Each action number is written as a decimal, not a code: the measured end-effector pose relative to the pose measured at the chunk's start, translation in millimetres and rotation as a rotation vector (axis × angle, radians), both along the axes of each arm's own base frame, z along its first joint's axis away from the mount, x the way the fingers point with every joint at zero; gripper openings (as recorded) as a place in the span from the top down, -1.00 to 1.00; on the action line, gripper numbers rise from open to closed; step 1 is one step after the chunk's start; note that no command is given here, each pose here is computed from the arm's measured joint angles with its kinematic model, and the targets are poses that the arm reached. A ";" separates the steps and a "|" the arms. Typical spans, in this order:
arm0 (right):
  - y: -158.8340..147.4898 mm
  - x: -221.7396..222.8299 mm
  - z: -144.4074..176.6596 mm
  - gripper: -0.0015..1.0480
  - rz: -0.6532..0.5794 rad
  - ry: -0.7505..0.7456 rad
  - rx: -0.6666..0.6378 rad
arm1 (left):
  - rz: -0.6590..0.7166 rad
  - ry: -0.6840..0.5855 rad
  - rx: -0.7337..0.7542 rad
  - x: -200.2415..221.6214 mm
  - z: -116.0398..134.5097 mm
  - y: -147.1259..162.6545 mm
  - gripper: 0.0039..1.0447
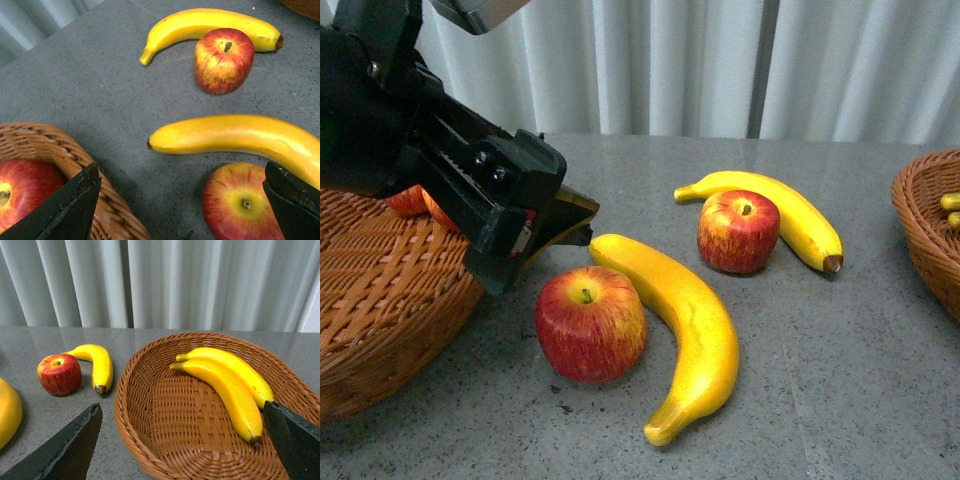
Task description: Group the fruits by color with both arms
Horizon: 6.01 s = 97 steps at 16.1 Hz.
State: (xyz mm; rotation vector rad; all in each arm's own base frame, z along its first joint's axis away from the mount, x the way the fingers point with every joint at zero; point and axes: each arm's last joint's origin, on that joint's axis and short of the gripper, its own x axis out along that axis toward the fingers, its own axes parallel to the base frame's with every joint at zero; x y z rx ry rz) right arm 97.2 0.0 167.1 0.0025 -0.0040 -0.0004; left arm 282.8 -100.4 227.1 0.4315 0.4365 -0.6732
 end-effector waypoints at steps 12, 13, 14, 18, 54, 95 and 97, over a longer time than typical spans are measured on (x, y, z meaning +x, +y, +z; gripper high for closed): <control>0.0 0.0 0.0 -0.87 0.000 0.000 0.000 | -0.109 0.187 0.078 4.2 -55.5 -21.7 -0.88; 0.0 0.0 0.0 -0.87 0.000 0.000 0.000 | -0.109 0.189 0.079 5.0 -57.4 -22.0 -0.88; 0.0 0.0 0.0 -0.87 0.000 0.000 0.000 | -0.118 0.188 0.072 5.9 -58.8 -22.8 -0.88; 0.0 0.0 0.0 -0.87 0.000 0.000 0.000 | -0.130 0.186 0.073 4.8 -59.5 -26.8 -0.34; 0.0 0.0 0.0 -0.87 0.000 0.000 0.000 | -0.103 0.006 -0.063 81.2 -9.8 -100.3 -0.88; 0.0 0.0 0.0 -0.87 0.000 0.000 0.000 | 0.978 -0.191 -0.254 -5.0 -13.2 101.3 -0.30; 0.0 0.0 0.0 -0.87 0.000 0.000 0.000 | 0.965 -0.139 -0.232 1.3 -27.7 98.7 -0.74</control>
